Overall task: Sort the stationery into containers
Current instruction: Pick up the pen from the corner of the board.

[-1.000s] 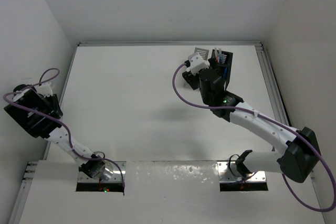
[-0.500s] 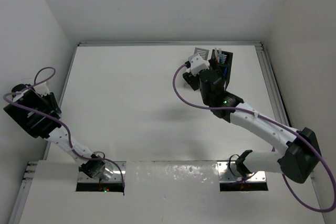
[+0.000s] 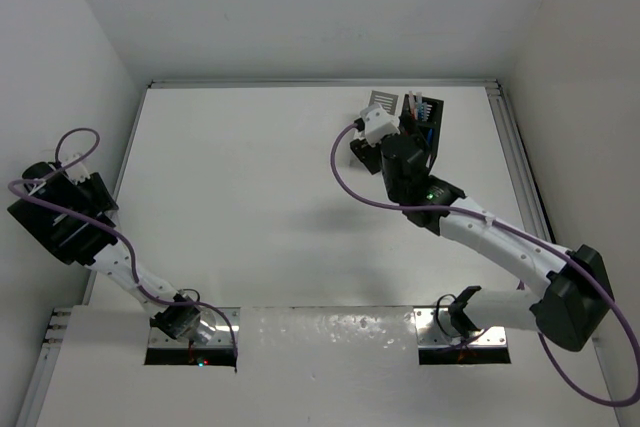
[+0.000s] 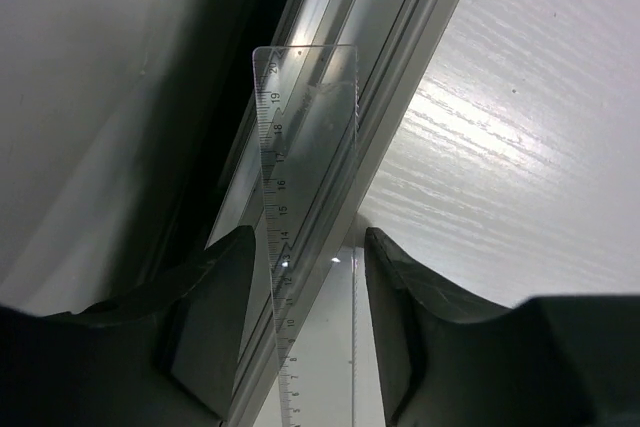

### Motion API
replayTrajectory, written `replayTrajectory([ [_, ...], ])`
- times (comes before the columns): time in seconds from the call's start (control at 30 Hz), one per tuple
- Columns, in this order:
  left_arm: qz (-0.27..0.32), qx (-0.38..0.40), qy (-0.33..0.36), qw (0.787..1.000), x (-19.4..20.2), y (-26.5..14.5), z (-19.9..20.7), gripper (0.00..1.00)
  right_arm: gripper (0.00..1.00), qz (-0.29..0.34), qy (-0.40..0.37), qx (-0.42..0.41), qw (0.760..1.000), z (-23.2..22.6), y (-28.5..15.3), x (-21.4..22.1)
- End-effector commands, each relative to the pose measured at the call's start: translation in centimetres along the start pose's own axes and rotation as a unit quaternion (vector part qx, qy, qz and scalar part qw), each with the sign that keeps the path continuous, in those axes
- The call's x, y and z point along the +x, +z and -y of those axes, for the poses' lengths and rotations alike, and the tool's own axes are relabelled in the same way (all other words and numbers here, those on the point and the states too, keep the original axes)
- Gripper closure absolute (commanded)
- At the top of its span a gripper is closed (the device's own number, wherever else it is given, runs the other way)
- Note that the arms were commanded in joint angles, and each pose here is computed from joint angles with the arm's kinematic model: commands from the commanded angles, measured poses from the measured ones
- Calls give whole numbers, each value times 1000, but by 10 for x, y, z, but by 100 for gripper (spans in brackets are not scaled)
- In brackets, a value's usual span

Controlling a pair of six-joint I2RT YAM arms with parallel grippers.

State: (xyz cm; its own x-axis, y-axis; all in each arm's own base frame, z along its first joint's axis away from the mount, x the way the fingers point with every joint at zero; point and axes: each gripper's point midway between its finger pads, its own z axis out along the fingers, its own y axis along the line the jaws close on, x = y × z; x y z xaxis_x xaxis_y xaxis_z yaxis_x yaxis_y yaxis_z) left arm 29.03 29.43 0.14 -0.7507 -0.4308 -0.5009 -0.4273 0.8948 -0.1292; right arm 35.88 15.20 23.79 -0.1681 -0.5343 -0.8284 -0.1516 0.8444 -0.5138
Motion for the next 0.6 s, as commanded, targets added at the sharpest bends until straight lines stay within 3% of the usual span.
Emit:
replayTrajectory([
  [0.0, -32, -7, -26, 999, 28, 9, 1, 54, 17, 21, 18, 15, 999, 11, -8, -13],
  [0.17, -16, -22, -41, 999, 22, 5, -1, 48, 17, 21, 19, 15, 999, 11, -9, -13],
  [0.57, 38, -85, -75, 993, -7, -2, -5, 49, 17, 22, 20, 12, 999, 8, -9, -14],
])
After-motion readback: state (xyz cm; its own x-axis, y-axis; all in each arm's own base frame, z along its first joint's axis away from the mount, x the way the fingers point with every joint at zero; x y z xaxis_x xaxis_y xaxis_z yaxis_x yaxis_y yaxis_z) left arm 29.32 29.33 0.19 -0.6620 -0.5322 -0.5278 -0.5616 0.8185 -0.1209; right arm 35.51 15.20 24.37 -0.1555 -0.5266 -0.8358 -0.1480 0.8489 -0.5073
